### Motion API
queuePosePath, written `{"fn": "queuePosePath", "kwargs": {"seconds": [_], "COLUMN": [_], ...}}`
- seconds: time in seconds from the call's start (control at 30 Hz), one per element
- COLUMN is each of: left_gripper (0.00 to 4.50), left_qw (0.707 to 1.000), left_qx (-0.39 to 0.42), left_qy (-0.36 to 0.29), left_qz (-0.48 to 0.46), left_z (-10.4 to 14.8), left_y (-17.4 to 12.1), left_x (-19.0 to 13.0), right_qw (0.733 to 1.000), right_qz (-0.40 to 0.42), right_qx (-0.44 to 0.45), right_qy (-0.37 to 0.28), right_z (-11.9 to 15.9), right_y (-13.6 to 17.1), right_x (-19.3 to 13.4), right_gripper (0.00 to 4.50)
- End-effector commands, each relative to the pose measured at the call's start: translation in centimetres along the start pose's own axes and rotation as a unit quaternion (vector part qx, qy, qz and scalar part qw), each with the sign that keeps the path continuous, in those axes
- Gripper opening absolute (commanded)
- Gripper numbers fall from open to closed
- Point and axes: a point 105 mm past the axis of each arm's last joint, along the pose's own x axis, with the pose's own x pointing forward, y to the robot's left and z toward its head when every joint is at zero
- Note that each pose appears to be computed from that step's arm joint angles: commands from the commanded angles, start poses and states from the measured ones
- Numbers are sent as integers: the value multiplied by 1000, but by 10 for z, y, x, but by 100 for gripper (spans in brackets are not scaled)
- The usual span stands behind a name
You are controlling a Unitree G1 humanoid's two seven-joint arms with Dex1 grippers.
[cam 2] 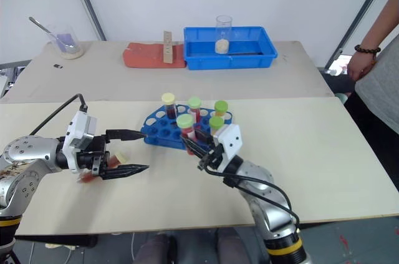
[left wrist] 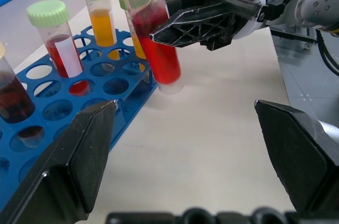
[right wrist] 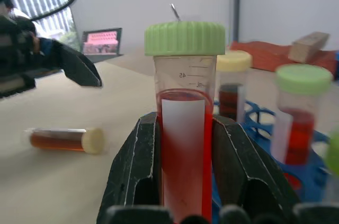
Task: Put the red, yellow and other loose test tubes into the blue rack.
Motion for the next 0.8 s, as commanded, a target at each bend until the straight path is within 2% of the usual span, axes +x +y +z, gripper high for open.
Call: {"fn": "queuePosePath", "kwargs": {"seconds": [0.03, 0.4, 0.8], "left_gripper": [450, 450, 450], "left_qw": [1000, 1000, 1000], "left_qx": [26, 24, 23], "left_qy": [-1, -8, -12], "left_qz": [16, 19, 13], "left_z": [10, 9, 10], "left_y": [4, 3, 1], "left_x": [-9, -7, -4], "right_qw": [999, 993, 986], "right_qz": [-2, -83, -136], "right_qx": [-18, -65, -58], "right_qy": [-33, -52, -71], "right_z": [14, 2, 0], "right_y": [0, -19, -28], "right_x": [12, 15, 17], "right_gripper": [95, 95, 95]}}
